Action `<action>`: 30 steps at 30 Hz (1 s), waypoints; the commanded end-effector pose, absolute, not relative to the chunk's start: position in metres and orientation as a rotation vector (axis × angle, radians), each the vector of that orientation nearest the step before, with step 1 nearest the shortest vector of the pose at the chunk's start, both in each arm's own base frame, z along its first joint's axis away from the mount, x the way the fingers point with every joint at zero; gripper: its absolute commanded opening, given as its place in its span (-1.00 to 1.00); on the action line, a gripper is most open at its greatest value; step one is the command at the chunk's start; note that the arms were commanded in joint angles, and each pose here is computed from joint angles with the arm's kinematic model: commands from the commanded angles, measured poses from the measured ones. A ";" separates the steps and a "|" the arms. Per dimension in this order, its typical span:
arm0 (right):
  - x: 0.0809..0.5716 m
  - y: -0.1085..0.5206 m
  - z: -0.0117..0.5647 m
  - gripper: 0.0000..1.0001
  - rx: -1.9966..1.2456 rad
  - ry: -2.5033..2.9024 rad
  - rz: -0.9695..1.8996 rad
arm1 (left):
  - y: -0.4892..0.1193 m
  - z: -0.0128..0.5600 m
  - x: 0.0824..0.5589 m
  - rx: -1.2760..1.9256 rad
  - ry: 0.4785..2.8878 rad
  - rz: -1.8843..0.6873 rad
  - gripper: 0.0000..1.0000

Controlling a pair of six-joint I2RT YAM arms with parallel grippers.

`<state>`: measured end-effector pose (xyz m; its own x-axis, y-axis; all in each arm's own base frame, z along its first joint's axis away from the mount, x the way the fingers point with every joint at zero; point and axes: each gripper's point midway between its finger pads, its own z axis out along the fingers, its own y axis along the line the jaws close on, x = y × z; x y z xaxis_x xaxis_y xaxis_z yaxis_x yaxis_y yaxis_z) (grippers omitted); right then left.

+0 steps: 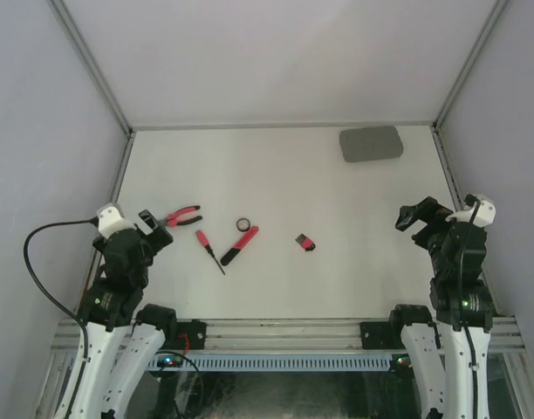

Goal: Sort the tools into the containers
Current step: Move the storage box to the center of the board.

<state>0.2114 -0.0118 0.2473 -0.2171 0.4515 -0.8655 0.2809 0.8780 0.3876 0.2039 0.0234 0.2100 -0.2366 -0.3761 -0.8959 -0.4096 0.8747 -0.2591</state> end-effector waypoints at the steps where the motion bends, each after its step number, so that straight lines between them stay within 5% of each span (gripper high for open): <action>1: 0.214 -0.005 0.260 0.99 0.512 1.853 0.228 | 0.025 0.235 0.212 -0.563 1.838 0.028 0.99; 17: 0.265 -0.031 0.213 0.98 0.732 2.094 0.202 | 0.027 0.243 0.231 -0.577 1.890 0.031 1.00; 30: 0.384 -0.046 0.190 0.87 0.765 2.196 0.258 | 0.005 0.226 0.247 -0.492 2.009 -0.052 1.00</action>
<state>0.3321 -0.0437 0.1622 -0.5792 0.6112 -0.5394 0.5078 0.7882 0.3477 0.2361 0.0118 0.2024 -0.4297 -0.3753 -0.8213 -0.3779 0.9008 -0.2139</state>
